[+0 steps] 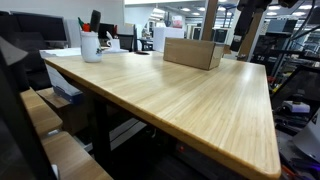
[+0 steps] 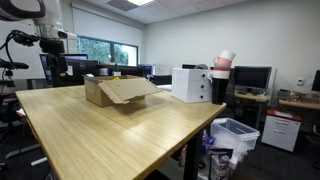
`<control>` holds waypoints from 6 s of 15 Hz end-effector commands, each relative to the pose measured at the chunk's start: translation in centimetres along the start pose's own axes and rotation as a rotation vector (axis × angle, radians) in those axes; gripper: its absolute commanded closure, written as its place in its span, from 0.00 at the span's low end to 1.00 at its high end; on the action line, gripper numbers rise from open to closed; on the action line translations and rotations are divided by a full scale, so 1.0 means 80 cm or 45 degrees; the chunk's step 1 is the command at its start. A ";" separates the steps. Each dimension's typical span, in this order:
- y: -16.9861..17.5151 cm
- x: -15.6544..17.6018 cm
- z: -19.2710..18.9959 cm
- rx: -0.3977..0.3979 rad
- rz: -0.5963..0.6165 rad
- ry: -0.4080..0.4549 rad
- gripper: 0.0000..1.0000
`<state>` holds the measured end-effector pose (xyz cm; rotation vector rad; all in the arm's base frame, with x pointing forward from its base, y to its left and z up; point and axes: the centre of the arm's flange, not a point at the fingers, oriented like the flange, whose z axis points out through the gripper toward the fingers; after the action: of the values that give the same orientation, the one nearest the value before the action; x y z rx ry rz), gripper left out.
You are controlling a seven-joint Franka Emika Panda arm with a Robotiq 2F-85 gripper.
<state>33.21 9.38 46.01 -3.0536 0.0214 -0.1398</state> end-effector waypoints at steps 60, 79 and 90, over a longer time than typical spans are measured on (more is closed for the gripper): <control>-0.010 -0.037 -0.062 -0.066 0.282 0.171 0.00; 0.016 -0.059 -0.159 -0.323 0.288 0.338 0.00; 0.007 -0.062 -0.169 -0.264 0.308 0.340 0.00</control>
<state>26.76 7.82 58.82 -3.1724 0.4457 -0.5684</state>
